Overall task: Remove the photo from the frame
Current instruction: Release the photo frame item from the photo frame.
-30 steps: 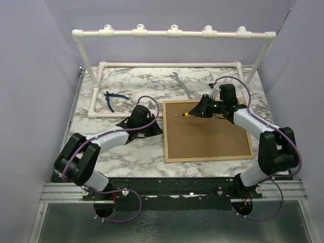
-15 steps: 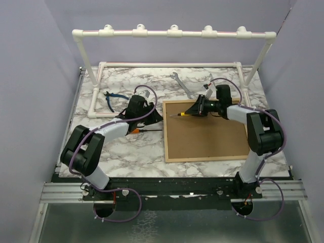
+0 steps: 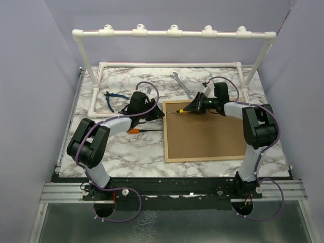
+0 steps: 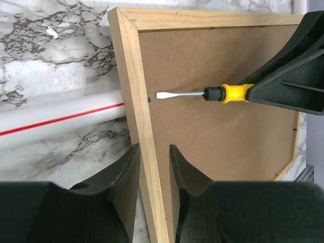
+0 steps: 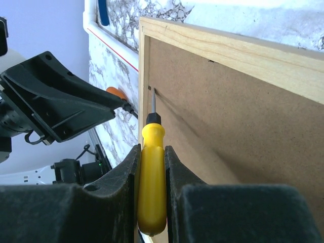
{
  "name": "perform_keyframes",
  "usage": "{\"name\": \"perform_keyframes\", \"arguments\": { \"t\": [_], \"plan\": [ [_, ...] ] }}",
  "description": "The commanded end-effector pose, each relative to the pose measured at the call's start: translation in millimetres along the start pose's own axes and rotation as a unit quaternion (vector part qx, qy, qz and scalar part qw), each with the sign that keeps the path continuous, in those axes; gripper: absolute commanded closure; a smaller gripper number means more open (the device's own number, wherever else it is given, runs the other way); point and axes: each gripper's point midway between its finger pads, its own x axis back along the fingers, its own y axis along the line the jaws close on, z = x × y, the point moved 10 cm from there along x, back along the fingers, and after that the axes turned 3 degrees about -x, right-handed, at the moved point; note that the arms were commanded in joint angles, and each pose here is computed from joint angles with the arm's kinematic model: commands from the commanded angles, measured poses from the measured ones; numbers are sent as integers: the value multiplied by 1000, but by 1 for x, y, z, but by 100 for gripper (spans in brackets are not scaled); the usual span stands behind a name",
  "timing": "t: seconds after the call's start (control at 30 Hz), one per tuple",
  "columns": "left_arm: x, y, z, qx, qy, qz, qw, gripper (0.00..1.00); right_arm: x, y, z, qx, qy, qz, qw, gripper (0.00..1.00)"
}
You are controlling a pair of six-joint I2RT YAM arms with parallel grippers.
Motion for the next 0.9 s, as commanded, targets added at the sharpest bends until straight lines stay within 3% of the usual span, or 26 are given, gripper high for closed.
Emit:
{"name": "perform_keyframes", "arguments": {
  "t": [0.0, 0.37, 0.7, 0.87],
  "plan": [
    [-8, -3, -9, -10, -4, 27, 1000, 70, -4, -3, -7, -5, -1, -1, 1000, 100],
    [-24, 5, -8, -2, 6, 16, 1000, 71, -10, -5, -5, -26, 14, 0, 1000, 100],
    [-29, 8, -7, 2, 11, 14, 1000, 78, -6, 0, -1, -38, 27, 11, 999, 99],
    [-33, 10, -5, 6, 17, 18, 1000, 86, -5, 1, 1, -43, 29, 7, 999, 99]
  ]
}}
